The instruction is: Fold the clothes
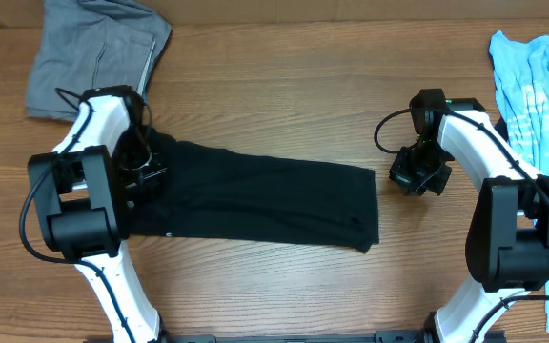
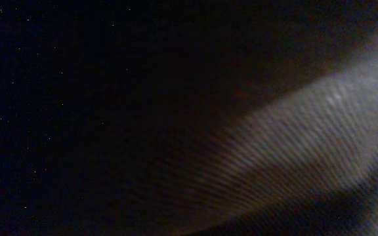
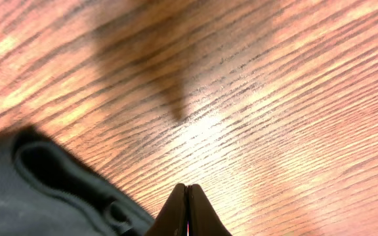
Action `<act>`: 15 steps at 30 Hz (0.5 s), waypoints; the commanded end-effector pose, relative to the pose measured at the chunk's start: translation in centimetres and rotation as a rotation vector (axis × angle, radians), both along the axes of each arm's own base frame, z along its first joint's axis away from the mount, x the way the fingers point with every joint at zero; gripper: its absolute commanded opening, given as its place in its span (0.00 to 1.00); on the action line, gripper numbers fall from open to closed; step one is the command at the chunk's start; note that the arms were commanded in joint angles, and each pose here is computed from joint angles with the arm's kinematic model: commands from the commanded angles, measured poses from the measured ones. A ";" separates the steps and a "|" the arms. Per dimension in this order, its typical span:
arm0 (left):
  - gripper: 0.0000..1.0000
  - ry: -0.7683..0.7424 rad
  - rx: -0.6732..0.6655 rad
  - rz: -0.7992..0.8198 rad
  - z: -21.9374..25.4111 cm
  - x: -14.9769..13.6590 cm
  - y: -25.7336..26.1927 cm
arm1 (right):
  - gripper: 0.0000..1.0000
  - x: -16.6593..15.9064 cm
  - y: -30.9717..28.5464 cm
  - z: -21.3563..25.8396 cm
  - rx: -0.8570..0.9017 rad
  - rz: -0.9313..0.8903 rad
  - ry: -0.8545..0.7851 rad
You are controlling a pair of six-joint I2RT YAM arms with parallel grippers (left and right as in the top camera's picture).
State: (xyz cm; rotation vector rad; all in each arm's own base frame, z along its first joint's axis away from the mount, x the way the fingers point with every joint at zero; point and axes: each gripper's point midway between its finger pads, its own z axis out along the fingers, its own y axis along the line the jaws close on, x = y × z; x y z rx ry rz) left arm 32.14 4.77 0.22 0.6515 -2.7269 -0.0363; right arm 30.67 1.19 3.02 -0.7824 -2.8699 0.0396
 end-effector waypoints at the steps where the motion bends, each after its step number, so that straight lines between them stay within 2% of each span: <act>1: 0.04 0.020 0.101 0.057 0.4 -0.4 3.0 | 0.04 0.7 -0.4 0.5 -0.017 0.008 -0.022; 3: 0.04 -0.013 0.110 0.070 1.8 0.3 3.3 | 0.04 0.7 -0.2 0.9 -0.007 0.007 -0.032; 6: 0.08 -0.138 0.130 0.080 6.3 2.2 3.5 | 0.04 0.9 0.7 2.9 0.052 0.007 -0.088; 8: 0.41 -0.266 0.148 0.072 10.5 3.0 3.1 | 0.17 1.2 1.8 4.9 0.114 0.003 -0.151; 9: 0.80 -0.299 0.148 0.071 11.6 3.1 2.9 | 0.36 1.2 2.1 5.5 0.129 0.008 -0.170; 10: 1.00 -0.321 0.151 0.071 12.3 3.1 2.9 | 0.69 1.2 2.1 5.8 0.131 0.011 -0.178; 11: 1.00 -0.353 0.155 0.067 13.4 3.1 2.8 | 1.00 1.1 2.0 5.9 0.129 0.022 -0.179; 15: 1.00 -0.395 0.113 0.059 14.8 2.9 1.9 | 1.00 0.9 2.0 5.4 0.131 0.040 -0.168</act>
